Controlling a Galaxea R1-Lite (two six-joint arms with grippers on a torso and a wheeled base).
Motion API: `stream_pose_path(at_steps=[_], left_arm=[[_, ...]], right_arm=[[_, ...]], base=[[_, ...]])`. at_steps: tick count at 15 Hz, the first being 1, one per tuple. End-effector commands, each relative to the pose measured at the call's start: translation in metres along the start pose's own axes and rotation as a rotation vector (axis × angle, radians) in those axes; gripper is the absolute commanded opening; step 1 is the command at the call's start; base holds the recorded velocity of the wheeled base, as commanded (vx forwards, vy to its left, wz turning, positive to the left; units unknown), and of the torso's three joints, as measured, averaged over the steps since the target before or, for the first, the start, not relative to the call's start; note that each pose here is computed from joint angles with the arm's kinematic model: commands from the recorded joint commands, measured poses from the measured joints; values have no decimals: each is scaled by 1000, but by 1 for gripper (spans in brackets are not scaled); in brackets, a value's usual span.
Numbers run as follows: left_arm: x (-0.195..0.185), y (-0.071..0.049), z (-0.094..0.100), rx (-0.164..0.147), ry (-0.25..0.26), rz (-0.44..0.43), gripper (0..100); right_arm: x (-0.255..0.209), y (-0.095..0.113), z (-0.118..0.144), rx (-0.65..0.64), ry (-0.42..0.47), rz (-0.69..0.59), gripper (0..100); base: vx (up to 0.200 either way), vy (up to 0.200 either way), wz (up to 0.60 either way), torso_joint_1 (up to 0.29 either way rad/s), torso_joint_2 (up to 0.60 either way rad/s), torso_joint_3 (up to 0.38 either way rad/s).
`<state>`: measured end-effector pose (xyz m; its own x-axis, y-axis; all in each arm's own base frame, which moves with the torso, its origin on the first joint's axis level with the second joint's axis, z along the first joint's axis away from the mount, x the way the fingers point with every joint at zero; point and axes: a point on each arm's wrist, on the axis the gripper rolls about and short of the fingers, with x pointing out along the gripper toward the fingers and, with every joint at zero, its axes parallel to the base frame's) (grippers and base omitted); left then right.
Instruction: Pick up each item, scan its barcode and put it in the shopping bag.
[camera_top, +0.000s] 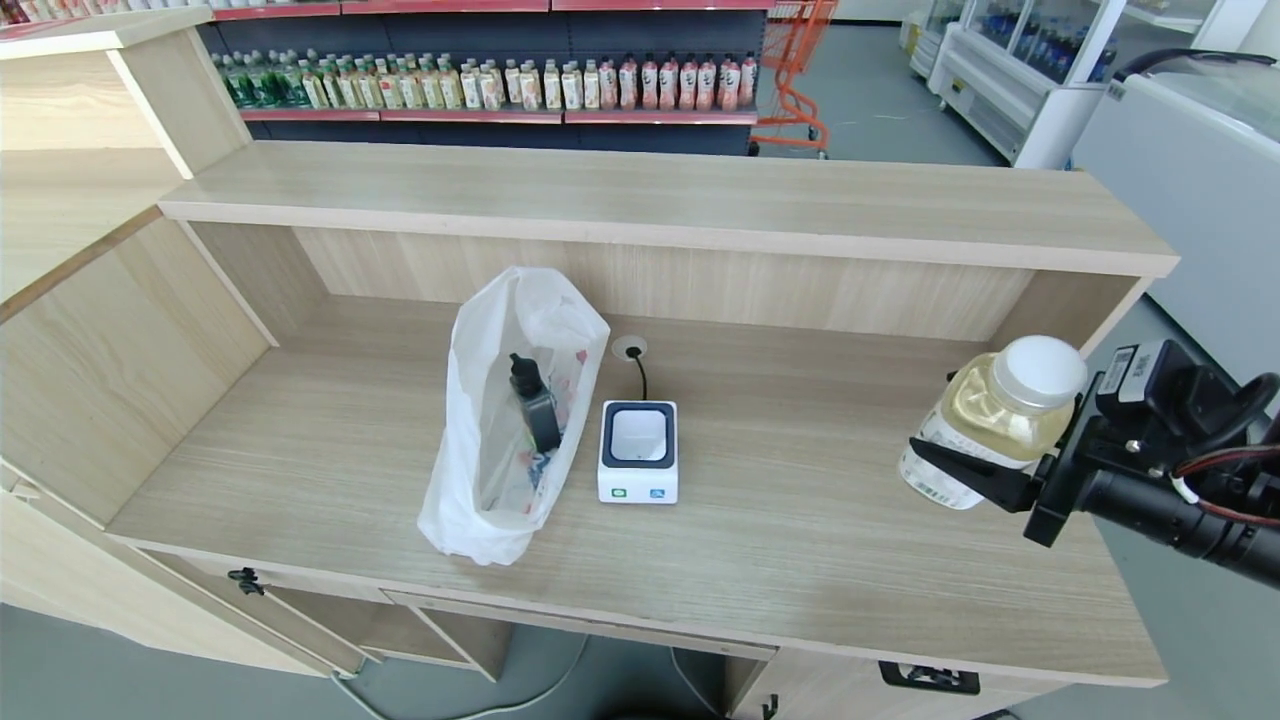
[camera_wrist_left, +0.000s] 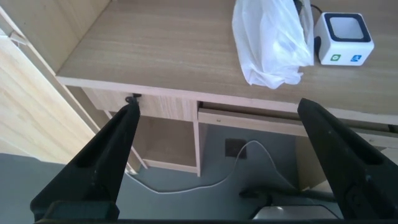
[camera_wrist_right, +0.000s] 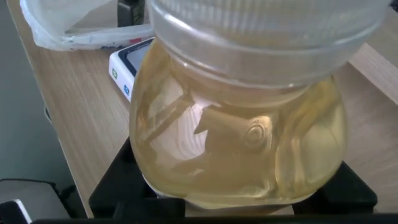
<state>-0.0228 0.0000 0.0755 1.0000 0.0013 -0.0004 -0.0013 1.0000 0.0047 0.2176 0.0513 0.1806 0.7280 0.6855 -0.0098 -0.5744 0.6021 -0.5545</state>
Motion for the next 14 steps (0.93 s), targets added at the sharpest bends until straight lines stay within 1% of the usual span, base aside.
stream_pose_path(at_steps=[1, 3, 6, 10, 12, 14], left_arm=[[0, 0, 0, 0, 0, 0, 100], [0, 0, 0, 0, 0, 0, 100], [0, 0, 0, 0, 0, 0, 100], [0, 0, 0, -2, 0, 0, 100], [0, 0, 0, 0, 0, 0, 100], [0, 0, 0, -2, 0, 0, 100]], right_arm=[[0, 0, 1, 8, -6, 1, 0], [0, 1, 2, 33, -10, 4, 0], [1, 1, 2, 85, -10, 8, 0], [2, 2, 1, 150, -8, 16, 0], [4, 5, 3, 223, -13, 32, 0], [9, 6, -4, 246, 7, 43, 0]], base=[[200, 200, 0, 7, 7, -2], [200, 200, 0, 15, 2, 0], [0, 0, 0, 0, 0, 0], [0, 200, 0, 7, 5, 0], [0, 200, 0, -17, -2, 9], [0, 0, 0, 0, 0, 0]])
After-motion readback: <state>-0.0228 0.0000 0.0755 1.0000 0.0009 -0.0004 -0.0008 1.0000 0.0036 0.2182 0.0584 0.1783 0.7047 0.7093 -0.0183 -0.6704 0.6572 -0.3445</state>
